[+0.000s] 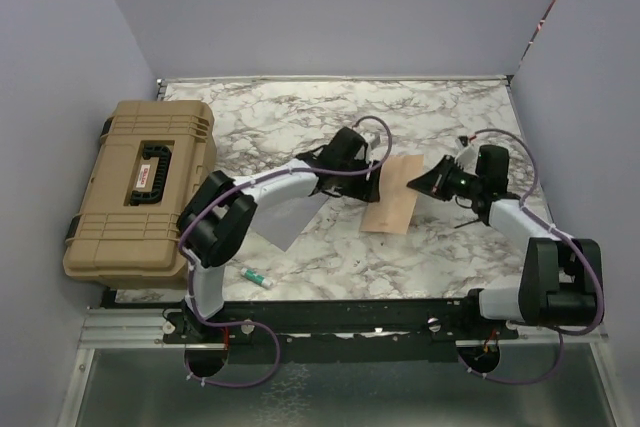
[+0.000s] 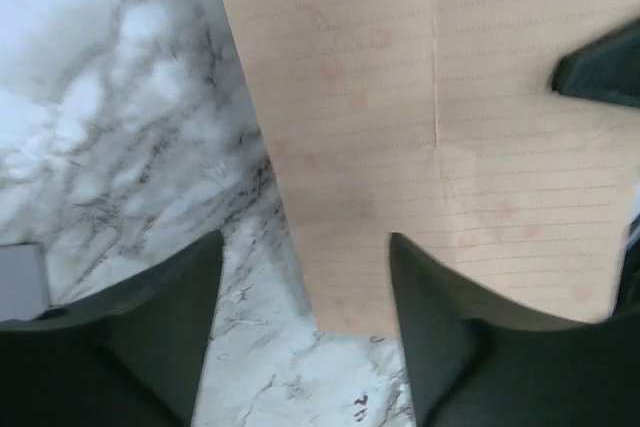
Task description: Place the letter into the envelope and seal it
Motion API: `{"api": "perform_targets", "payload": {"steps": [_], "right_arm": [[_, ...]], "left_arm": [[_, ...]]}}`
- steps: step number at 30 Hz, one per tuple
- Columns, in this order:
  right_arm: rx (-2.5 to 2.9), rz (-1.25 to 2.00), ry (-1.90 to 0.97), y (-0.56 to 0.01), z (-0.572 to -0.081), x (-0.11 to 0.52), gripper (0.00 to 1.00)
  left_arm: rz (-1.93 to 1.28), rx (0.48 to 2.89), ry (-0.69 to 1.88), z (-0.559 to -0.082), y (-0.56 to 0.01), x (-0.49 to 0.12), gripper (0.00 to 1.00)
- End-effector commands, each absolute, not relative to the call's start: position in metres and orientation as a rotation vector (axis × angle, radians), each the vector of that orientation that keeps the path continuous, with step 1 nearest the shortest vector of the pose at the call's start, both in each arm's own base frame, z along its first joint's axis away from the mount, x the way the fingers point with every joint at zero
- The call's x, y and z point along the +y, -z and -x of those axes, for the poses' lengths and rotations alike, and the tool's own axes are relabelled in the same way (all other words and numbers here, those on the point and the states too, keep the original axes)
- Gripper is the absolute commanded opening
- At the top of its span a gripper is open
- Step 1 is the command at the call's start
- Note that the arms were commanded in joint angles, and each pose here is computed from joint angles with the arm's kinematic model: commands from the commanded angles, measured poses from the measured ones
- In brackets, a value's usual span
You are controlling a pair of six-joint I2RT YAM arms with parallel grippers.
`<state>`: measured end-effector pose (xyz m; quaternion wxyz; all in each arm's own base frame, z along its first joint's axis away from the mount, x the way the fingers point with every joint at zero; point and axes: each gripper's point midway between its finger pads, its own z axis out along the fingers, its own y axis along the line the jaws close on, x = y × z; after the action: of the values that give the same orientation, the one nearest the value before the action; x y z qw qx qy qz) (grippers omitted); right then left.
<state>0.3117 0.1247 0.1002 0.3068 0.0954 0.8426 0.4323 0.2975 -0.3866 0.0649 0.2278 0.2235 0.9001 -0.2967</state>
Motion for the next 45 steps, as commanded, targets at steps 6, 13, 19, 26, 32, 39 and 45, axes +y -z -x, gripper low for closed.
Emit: {"api": "perform_targets", "payload": {"steps": [6,13,19,26,32,39,45], "right_arm": [[1.932,-0.001,-1.064,-0.245,-0.349,0.124,0.00],[1.687,0.126,-1.186,-0.366,-0.349,0.139,0.00],[1.504,0.257,-1.322,-0.452,-0.323,0.152,0.00],[1.407,0.393,-1.437,-0.481,-0.293,0.162,0.00],[1.402,0.397,-1.442,-0.480,-0.292,0.162,0.00],[1.383,0.397,-1.435,-0.484,-0.290,0.162,0.00],[1.362,0.409,-1.442,-0.490,-0.285,0.162,0.00]], "left_arm": [[-0.408,2.065,0.938,-0.364,-0.253,-0.357,0.99],[-0.534,1.857,1.197,-0.351,-0.346,-0.360,0.99],[-0.549,1.763,1.322,-0.334,-0.400,-0.362,0.98],[-0.581,1.616,1.403,-0.311,-0.435,-0.357,0.86],[-0.550,1.377,1.674,-0.270,-0.485,-0.350,0.59],[-0.513,1.401,1.742,-0.263,-0.474,-0.347,0.18],[-0.460,1.423,1.736,-0.269,-0.467,-0.346,0.00]]}}
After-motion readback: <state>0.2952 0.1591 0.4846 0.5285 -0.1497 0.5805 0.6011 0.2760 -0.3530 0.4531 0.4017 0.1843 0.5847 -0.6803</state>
